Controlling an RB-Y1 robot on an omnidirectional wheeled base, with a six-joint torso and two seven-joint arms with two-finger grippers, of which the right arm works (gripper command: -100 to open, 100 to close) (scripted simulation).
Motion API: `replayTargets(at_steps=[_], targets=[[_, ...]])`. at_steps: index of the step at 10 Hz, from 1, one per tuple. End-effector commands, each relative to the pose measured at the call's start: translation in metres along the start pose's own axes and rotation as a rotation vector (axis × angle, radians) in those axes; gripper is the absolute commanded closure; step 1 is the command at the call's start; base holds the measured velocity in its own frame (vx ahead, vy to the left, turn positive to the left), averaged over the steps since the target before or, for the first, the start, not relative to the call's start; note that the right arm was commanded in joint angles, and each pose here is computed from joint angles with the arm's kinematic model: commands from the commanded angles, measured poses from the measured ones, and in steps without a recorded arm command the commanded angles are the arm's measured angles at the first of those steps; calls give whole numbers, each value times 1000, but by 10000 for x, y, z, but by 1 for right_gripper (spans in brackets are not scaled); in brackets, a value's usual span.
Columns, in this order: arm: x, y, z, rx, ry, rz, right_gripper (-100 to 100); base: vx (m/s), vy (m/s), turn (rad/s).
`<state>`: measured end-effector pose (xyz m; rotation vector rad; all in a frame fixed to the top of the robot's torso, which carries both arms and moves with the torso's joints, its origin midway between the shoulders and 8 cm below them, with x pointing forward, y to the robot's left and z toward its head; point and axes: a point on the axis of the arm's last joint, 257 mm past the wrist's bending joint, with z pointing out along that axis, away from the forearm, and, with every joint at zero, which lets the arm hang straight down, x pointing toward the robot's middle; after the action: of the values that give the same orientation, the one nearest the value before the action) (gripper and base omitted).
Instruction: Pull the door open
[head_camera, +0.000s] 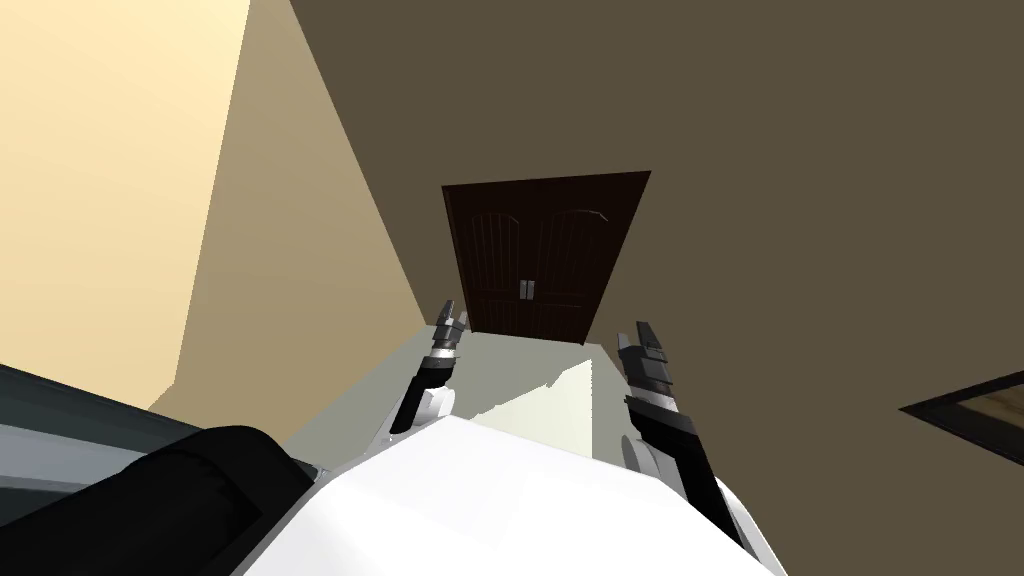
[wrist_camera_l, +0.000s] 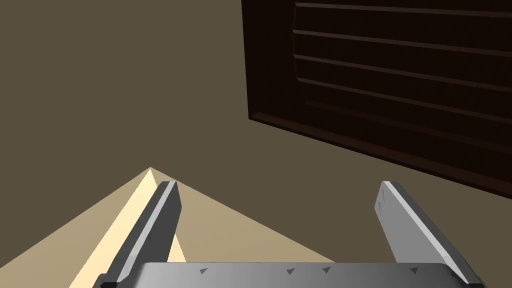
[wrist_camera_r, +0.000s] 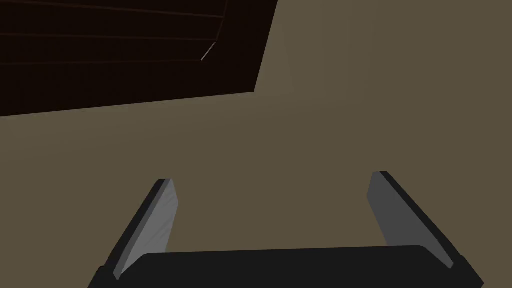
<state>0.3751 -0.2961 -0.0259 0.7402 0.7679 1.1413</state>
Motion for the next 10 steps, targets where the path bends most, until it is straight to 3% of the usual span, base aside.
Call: replayTargets(at_steps=[1,10], targets=[[11,-79,-2,13,9,1,-100,86,38,36],[39,-664,-36,111,55,17,-100,171,50,41]])
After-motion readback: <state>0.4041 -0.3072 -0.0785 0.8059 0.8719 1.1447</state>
